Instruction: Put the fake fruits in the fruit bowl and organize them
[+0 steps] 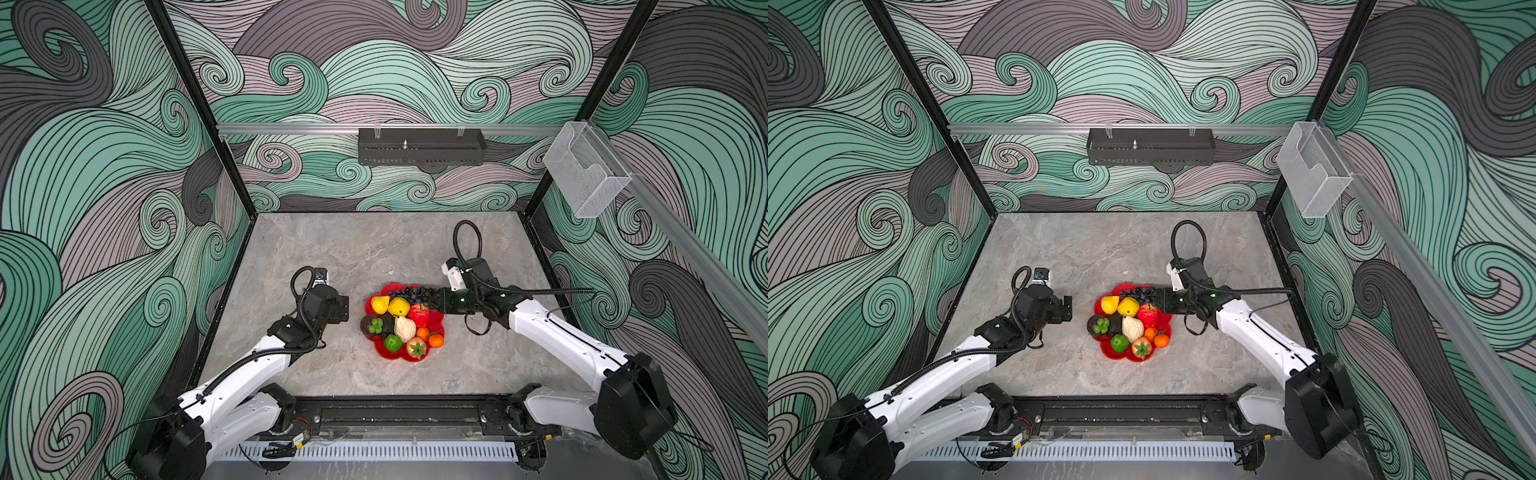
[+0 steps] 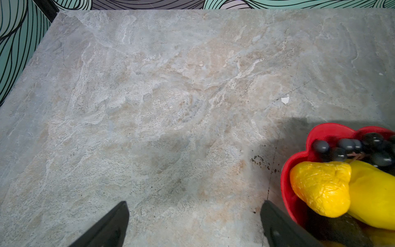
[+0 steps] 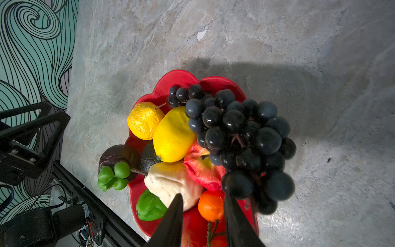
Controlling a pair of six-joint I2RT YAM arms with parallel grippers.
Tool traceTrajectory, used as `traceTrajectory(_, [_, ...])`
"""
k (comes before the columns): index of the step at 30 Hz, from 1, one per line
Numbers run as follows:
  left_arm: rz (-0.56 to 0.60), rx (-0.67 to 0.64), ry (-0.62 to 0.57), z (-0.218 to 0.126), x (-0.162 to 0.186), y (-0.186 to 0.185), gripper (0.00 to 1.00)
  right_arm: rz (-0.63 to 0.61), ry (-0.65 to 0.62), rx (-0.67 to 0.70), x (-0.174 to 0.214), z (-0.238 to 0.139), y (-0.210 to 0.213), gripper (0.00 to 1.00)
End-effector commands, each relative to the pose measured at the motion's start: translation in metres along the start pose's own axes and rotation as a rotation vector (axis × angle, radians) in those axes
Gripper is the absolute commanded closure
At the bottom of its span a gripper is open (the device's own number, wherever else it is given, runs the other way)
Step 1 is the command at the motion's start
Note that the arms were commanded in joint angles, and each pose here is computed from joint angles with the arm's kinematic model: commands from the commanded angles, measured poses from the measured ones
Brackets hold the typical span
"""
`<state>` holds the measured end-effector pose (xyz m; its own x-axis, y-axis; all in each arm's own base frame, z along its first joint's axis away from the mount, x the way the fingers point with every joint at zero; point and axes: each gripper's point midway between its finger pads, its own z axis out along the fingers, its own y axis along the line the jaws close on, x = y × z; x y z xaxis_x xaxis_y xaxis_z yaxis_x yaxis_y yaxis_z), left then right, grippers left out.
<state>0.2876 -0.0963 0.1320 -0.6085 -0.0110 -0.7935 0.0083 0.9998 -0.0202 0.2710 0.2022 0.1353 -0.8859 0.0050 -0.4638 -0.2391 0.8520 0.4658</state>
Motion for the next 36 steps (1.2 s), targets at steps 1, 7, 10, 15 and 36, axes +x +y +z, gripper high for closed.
traceTrajectory(1, [-0.024, -0.010, -0.033, -0.005, -0.016, 0.002, 0.02, -0.026, -0.030, 0.046, -0.005, -0.011, -0.006, 0.61])
traceTrajectory(7, [-0.024, -0.012, -0.036, -0.005, -0.015, 0.003, 0.02, -0.032, -0.069, 0.070, -0.012, -0.019, -0.010, 0.56])
traceTrajectory(10, [-0.024, -0.012, -0.036, -0.005, -0.016, 0.002, 0.02, -0.028, -0.098, 0.083, -0.019, -0.025, -0.014, 0.54])
traceTrajectory(15, [-0.030, -0.018, -0.063, -0.009, -0.020, 0.005, 0.02, -0.019, -0.207, 0.177, -0.040, -0.051, -0.035, 0.44])
traceTrajectory(36, [-0.186, -0.547, -0.321, 0.023, -0.051, 0.153, 0.01, -0.122, -0.633, 0.849, -0.074, -0.073, -0.211, 0.00])
